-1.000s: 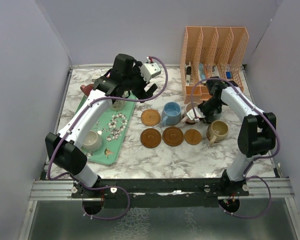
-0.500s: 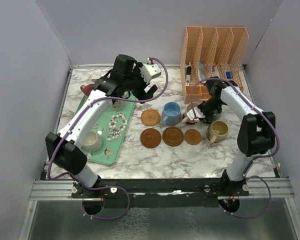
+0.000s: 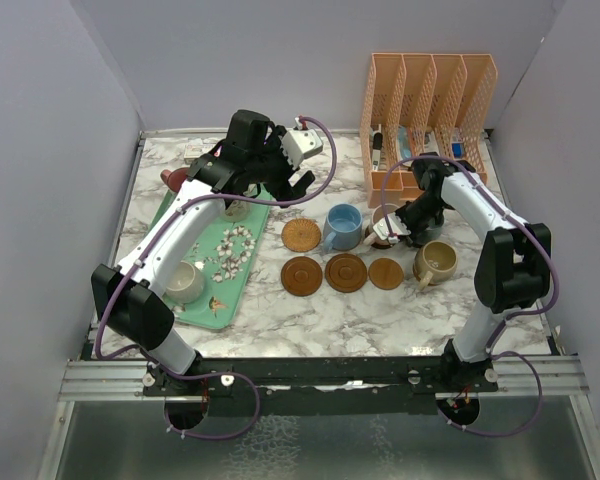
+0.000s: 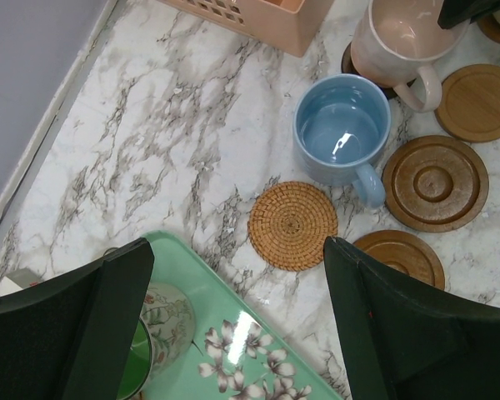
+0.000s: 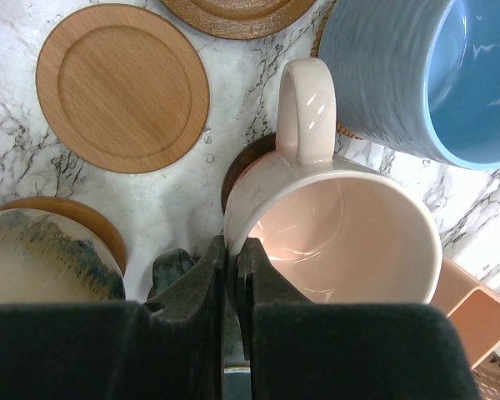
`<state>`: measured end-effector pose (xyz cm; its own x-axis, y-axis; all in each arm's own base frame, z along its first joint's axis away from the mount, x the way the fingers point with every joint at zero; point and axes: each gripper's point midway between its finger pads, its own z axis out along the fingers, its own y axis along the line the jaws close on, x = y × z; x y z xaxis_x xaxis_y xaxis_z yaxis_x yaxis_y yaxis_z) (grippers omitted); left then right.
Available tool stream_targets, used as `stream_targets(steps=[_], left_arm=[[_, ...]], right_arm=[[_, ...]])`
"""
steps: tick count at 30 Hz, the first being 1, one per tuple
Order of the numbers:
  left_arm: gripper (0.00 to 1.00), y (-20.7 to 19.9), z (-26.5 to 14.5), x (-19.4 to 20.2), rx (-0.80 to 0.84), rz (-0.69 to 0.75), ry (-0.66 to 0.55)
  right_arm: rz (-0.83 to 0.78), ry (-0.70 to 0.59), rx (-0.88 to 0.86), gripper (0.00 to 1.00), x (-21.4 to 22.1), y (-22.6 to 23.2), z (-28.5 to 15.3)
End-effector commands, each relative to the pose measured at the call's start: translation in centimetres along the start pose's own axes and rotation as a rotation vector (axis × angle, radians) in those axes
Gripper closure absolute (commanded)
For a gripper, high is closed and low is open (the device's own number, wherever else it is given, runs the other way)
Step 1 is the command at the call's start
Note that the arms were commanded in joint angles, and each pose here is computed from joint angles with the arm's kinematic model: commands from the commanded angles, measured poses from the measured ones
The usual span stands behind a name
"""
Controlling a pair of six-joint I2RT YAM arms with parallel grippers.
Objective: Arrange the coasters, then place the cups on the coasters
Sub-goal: Place the cup on the coaster.
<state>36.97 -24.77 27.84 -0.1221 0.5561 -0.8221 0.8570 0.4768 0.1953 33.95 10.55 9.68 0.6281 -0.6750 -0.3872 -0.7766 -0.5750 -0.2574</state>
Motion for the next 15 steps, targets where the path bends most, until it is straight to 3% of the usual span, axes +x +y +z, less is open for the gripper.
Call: stream_targets(steps=[1, 15], left_arm=[[0.14, -0.16, -0.35, -0.58, 0.013, 0.021, -0.033], [0.14, -0.26, -0.39, -0.45, 0.016, 0.028, -0.032]], right_arm=[[-0.068, 0.011, 0.033, 0.94, 0.39, -1.34, -0.64], [-0.059, 0.004, 0.025, 0.92, 0.65, -1.18, -0.01]])
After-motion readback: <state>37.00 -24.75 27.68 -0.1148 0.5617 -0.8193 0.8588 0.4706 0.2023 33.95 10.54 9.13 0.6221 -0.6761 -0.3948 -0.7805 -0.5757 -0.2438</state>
